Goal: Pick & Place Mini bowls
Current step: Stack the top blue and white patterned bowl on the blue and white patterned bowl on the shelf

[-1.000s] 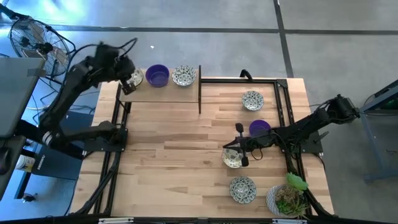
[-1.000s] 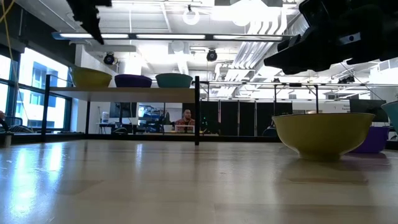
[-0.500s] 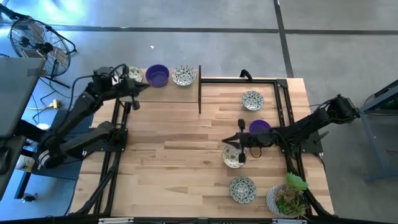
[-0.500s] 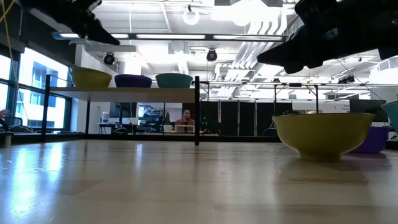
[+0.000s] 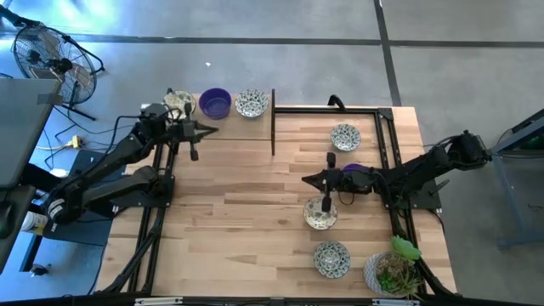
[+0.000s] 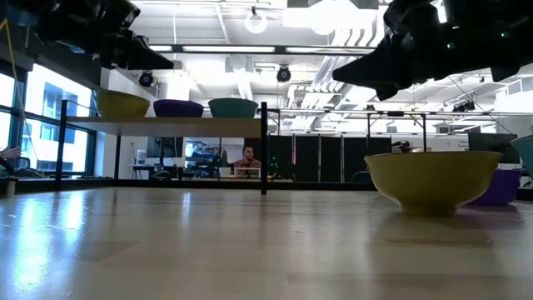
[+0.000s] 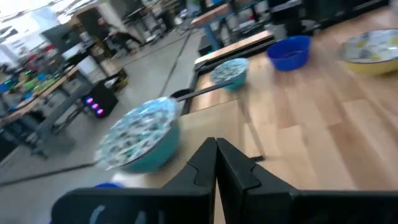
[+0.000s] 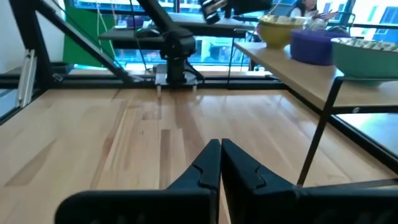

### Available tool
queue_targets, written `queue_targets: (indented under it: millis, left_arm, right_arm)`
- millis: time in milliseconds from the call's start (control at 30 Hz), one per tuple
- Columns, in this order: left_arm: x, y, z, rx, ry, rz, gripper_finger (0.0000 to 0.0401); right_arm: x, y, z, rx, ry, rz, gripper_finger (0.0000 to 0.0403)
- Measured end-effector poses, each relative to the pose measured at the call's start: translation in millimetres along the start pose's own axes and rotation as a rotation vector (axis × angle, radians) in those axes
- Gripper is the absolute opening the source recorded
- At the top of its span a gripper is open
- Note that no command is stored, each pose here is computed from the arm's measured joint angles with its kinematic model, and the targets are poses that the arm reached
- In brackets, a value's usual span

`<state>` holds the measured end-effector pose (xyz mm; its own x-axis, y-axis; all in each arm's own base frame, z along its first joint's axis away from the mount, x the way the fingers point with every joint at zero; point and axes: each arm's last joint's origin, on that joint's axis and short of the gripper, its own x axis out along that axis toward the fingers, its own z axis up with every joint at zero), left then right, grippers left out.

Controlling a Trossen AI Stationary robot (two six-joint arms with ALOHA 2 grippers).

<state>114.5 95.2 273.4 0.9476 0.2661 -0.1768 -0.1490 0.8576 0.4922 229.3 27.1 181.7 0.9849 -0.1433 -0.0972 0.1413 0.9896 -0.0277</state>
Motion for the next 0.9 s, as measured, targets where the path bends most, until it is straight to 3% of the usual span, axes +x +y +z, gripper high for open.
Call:
queue_targets:
  millis: [300, 433, 700, 900]
  left_arm:
    - [24, -45, -5, 0.027, -0.179, 0.07, 0.0]
    - [26, -60, -6, 0.033, -0.22, 0.047, 0.0001]
    - [35, -74, -6, 0.084, -0.21, 0.016, 0.0]
    - [40, -75, -7, 0.088, -0.221, -0.01, 0.0001]
  right_arm:
    - [4, 2, 8, 0.009, -0.018, -0.036, 0.0]
    - [7, 9, 13, 0.022, 0.019, -0.05, 0.0]
    - [13, 33, 25, 0.075, 0.337, -0.069, 0.0002]
    - [5, 50, 56, 0.142, 0.549, -0.149, 0.0019]
